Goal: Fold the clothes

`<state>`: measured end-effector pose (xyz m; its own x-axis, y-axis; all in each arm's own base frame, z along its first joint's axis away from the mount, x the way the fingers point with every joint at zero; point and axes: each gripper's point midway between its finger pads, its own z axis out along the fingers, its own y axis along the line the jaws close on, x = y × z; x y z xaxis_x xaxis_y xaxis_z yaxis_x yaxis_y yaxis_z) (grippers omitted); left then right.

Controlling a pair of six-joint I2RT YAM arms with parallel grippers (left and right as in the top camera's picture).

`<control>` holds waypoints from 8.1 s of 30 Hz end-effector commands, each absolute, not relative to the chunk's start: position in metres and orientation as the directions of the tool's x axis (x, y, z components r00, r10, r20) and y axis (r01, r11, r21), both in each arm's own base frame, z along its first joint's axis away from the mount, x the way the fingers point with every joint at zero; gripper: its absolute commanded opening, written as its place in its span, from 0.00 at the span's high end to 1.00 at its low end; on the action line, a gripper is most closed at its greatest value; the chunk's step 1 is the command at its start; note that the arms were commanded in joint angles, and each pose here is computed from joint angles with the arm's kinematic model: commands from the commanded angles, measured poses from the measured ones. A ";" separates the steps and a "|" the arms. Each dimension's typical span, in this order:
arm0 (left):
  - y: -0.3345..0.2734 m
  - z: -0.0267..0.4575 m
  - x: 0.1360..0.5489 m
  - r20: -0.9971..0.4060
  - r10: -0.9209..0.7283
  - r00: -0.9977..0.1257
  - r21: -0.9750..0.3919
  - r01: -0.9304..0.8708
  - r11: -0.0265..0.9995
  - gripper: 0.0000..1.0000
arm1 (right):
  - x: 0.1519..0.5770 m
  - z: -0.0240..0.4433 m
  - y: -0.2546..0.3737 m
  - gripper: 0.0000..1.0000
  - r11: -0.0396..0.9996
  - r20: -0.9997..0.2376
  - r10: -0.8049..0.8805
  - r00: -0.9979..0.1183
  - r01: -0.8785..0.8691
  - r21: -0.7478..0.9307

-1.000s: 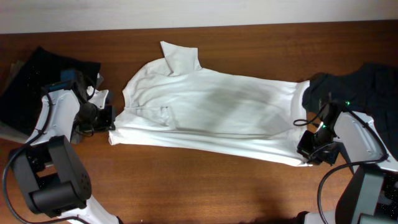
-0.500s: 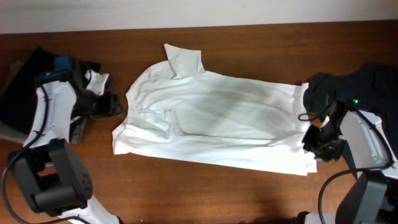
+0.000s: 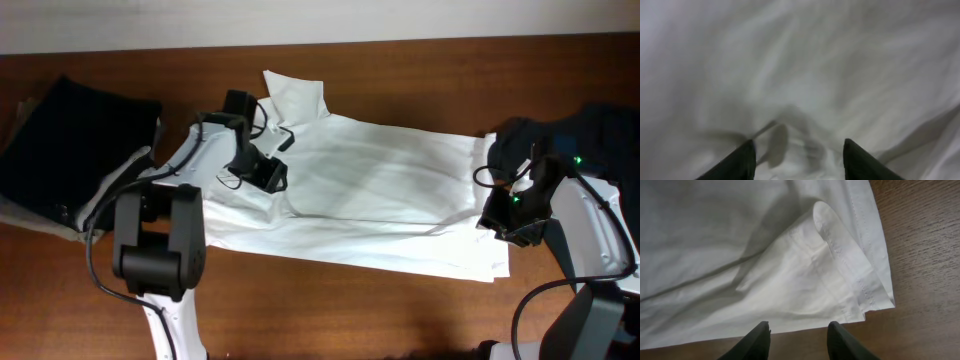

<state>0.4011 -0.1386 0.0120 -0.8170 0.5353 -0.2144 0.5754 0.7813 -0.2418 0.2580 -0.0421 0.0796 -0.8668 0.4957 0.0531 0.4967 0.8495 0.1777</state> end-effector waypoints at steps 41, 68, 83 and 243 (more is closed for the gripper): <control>-0.056 0.004 0.390 -0.014 0.309 -0.951 -0.239 0.303 0.923 1.00 | 0.320 0.039 -0.079 0.96 0.830 -0.071 0.542 -0.837 0.521 0.198; -0.080 0.060 0.519 -0.417 0.308 -0.855 -0.185 0.412 0.892 0.40 | 0.391 -0.012 -0.189 0.96 0.706 -0.229 0.694 -0.682 0.708 0.031; -0.101 0.095 0.579 -0.642 0.286 -0.711 -0.153 0.485 0.861 0.21 | 0.464 0.082 -0.099 0.43 0.881 -0.386 0.411 -0.826 0.251 0.402; -0.055 0.058 0.417 -0.178 0.417 -0.891 0.052 0.415 0.908 0.44 | 0.251 0.068 -0.052 0.58 0.770 0.079 0.599 -0.797 0.601 0.217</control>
